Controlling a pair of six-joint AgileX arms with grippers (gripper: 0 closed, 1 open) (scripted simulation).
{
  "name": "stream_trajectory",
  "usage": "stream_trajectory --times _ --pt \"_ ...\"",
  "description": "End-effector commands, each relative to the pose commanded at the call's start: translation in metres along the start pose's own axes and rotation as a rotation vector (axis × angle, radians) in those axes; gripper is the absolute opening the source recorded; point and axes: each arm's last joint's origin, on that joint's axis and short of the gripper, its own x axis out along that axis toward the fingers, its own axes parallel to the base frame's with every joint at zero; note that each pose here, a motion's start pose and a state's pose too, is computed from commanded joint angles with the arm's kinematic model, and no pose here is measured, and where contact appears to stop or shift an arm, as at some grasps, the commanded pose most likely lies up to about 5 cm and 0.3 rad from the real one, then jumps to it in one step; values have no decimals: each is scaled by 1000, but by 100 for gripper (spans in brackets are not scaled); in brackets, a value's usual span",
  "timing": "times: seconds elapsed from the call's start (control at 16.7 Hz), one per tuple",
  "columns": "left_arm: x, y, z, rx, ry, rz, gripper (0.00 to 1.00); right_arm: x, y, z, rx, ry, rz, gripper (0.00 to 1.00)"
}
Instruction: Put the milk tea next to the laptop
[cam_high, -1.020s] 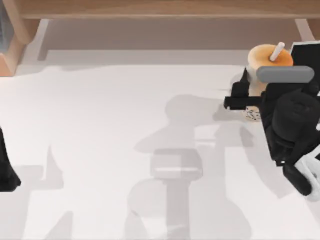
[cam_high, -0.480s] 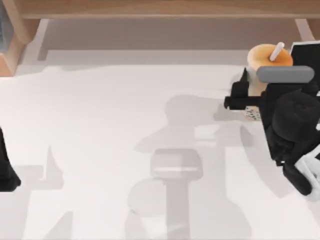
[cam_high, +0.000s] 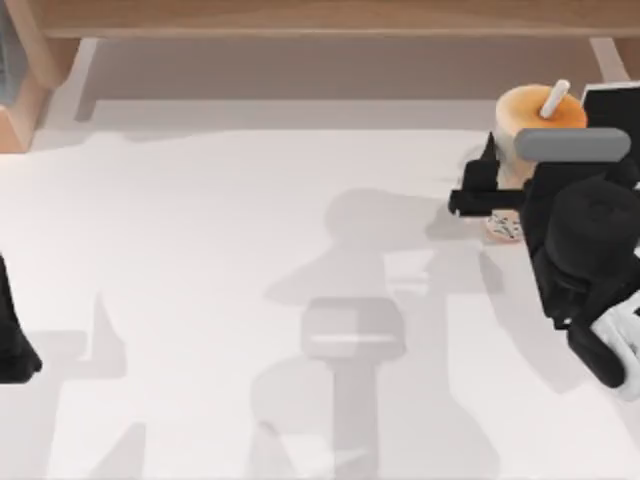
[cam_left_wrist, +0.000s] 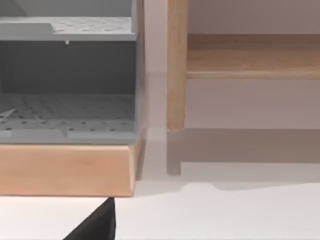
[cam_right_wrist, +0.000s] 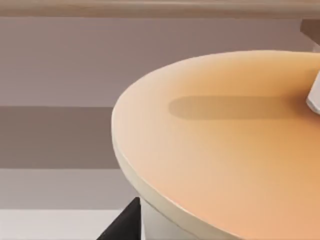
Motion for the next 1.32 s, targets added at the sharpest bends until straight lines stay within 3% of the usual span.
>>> stream_trajectory --times 0.48,0.66,0.96,1.14,1.32 --pt "0 0 0 0 0 0 100 0 1 9 13 -18 11 0" --pt "0 0 0 0 0 0 100 1 0 35 77 -117 90 0" --pt "0 0 0 0 0 0 100 1 -27 78 146 -288 280 0" --pt "0 0 0 0 0 0 100 -1 -59 96 128 -355 372 0" --pt "0 0 0 0 0 0 100 -2 -103 103 72 -371 398 0"
